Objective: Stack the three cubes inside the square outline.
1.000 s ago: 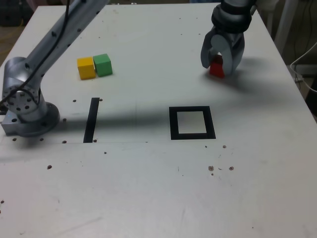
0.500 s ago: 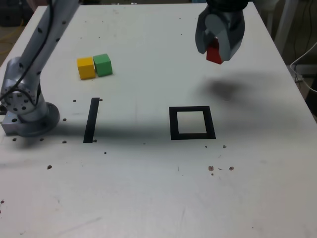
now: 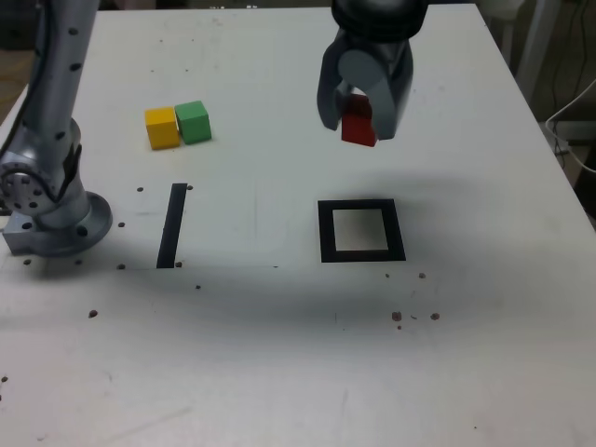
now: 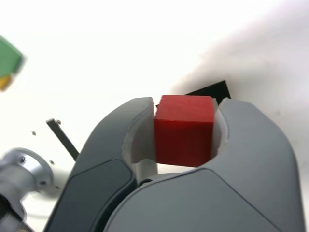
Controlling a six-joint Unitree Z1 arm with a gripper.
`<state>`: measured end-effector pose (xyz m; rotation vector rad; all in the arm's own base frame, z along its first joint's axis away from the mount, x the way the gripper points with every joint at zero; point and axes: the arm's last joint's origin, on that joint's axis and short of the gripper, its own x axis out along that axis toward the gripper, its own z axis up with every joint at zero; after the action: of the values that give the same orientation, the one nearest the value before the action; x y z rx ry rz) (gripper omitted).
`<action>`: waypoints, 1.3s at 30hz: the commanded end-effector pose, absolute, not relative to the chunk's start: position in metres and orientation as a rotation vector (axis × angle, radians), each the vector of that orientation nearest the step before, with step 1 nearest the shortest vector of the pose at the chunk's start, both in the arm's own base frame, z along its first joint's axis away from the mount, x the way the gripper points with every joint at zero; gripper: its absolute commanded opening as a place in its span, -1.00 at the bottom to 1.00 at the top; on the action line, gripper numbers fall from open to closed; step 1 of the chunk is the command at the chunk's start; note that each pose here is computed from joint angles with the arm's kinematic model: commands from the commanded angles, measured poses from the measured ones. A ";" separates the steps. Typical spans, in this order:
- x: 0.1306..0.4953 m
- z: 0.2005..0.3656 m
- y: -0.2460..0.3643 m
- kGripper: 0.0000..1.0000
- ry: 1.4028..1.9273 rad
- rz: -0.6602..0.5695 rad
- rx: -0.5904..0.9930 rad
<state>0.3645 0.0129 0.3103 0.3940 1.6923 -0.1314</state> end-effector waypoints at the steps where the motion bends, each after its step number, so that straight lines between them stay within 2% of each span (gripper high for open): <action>1: 0.355 0.315 0.001 -0.41 1.674 -0.068 0.324; 4: 0.351 0.311 -0.009 -0.41 1.668 -0.034 0.254; 12: 0.349 0.279 -0.023 -0.41 1.680 -0.050 0.142; 22: 0.357 0.259 -0.027 -0.41 1.727 -0.066 0.147; 39: 0.373 0.228 -0.029 -0.40 1.752 -0.072 0.132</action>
<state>0.3722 -0.0288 0.2328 0.1324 1.7438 -0.0726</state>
